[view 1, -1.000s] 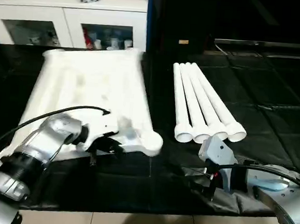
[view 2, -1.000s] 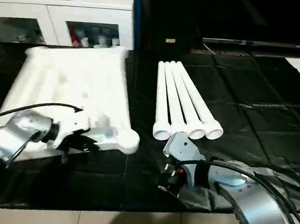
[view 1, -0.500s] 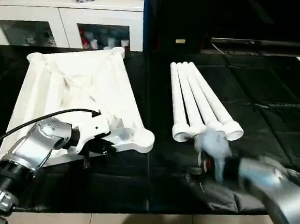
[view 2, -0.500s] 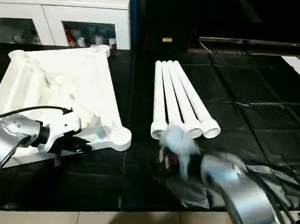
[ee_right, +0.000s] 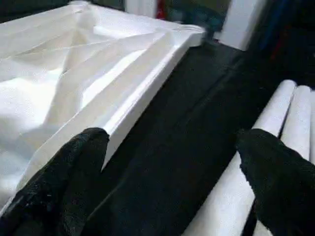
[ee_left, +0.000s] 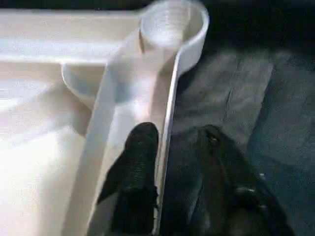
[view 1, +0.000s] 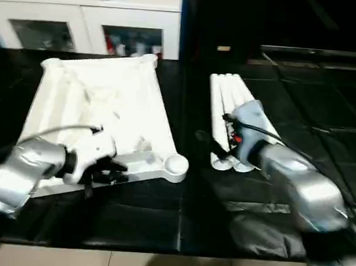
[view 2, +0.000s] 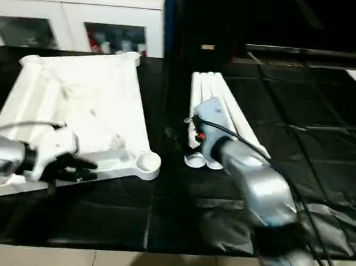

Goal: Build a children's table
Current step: Move table base, then pick table leg

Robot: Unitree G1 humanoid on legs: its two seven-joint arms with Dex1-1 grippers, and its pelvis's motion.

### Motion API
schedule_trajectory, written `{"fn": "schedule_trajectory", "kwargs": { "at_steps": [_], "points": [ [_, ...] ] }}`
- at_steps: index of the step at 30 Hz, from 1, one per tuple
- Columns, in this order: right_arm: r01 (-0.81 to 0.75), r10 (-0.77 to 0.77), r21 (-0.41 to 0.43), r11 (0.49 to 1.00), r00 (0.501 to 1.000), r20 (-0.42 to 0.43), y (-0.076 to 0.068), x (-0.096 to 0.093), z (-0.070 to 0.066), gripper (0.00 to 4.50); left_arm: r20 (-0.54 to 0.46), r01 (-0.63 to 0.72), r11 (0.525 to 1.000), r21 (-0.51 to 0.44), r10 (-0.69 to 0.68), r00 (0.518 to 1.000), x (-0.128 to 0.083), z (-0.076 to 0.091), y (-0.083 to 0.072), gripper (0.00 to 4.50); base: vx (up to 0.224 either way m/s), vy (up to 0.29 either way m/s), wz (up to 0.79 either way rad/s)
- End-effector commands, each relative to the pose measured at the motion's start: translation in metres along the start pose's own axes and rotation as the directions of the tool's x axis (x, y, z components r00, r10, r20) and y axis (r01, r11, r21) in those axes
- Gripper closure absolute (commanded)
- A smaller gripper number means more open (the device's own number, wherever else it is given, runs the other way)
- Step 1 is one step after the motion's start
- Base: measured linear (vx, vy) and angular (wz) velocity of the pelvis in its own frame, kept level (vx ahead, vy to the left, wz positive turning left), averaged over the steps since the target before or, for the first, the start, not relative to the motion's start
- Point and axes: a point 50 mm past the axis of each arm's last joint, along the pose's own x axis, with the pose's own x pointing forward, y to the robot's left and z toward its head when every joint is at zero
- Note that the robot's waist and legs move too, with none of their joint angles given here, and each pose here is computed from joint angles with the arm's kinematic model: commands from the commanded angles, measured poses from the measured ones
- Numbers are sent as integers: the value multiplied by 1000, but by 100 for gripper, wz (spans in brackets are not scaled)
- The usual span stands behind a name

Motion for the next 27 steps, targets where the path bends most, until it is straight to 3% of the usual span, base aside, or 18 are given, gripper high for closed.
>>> {"fn": "schedule_trajectory", "kwargs": {
  "at_steps": [1, 9, 15, 21, 25, 27],
  "points": [
    [85, -84, 46, 995, 996, -26, -10, 10, 1, 0, 17, -41, 999, 4, 41, 999, -8, 6, 0, 276, 0, 0, 0],
    [246, -228, 155, 957, 965, -127, -19, 44, 3, 0, 102, -64, 996, -64, 70, 992, -4, 17, -19, 214, 0, 0, 0],
    [314, -288, 131, 940, 939, -186, -23, 52, -3, 0, 73, -81, 993, -91, 87, 993, -3, 14, -26, 172, 0, 0, 0],
    [325, -278, 172, 930, 928, -248, -20, 57, -15, 0, 66, -90, 989, -114, 98, 993, -6, 13, -33, 137, 0, 0, 0],
    [299, -236, 208, 931, 931, -280, -14, 60, -23, 0, 62, -98, 987, -125, 107, 992, -7, 12, -35, 88, 0, 0, 0],
    [296, -232, 203, 933, 929, -289, -13, 60, -26, 0, 58, -100, 987, -126, 108, 992, -7, 11, -36, 88, 0, 0, 0]
  ]
}}
